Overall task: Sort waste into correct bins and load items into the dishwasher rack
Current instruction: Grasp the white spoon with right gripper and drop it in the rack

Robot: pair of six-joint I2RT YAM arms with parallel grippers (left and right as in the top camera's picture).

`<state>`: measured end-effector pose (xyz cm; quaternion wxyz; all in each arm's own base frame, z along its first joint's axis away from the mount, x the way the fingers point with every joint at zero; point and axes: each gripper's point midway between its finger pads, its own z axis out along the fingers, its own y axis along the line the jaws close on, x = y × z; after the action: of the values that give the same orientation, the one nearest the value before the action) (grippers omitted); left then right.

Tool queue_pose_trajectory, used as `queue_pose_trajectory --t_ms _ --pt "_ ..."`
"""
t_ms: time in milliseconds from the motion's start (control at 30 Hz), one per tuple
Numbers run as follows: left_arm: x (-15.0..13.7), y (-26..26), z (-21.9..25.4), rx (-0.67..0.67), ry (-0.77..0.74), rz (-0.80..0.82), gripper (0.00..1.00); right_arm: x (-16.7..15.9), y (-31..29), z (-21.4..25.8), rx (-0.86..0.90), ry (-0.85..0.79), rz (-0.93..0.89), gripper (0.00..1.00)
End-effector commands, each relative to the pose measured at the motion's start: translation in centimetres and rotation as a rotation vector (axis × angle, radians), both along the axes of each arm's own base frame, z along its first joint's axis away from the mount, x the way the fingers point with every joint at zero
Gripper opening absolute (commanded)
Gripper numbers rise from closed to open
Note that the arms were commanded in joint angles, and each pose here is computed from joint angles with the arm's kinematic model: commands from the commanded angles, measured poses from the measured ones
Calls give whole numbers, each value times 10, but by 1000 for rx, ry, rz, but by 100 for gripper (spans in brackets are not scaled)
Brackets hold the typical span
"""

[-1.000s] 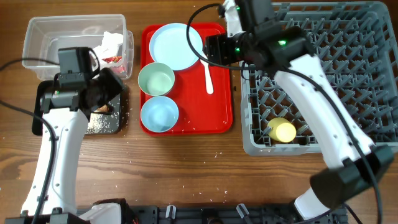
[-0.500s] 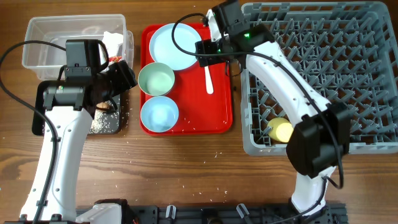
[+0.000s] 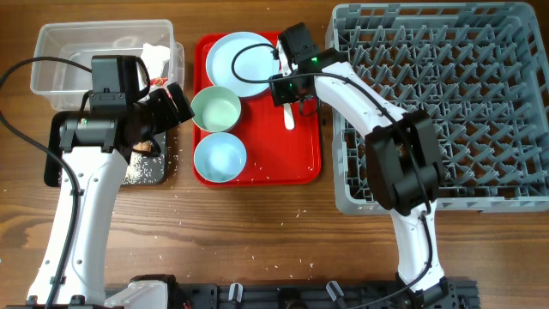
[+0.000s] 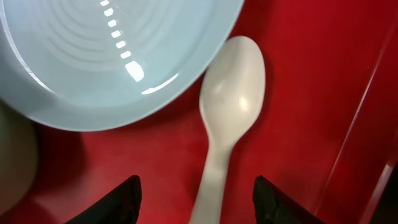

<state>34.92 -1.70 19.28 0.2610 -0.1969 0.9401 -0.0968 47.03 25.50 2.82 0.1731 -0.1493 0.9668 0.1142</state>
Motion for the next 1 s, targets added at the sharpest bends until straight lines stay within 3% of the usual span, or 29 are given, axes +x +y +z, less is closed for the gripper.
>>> queue_pose_trajectory --t_ms 0,133,233,333,400,567,733,867,967 --pt "2 2 10 17 -27 3 100 5 -2 -18 -49 -10 8 55" --pt "2 2 10 17 -27 3 100 5 -6 -36 -76 6 2 49" --pt "2 2 10 17 -27 3 100 1 -9 -45 -88 30 3 32" --pt "2 2 10 17 -27 3 100 -1 -9 -45 -91 37 3 8" --pt "2 2 10 17 -27 3 100 -3 -10 -46 -94 44 2 4" --pt "2 2 10 17 -27 3 100 -11 -14 -42 -108 78 4 4" --pt "2 2 10 17 -27 3 100 -9 -11 45 8 6 -25 4" --pt "2 2 10 17 -27 3 100 -27 -45 138 78 -38 -185 4" --pt "2 2 10 17 -27 3 100 -42 -114 178 90 -9 -503 4"
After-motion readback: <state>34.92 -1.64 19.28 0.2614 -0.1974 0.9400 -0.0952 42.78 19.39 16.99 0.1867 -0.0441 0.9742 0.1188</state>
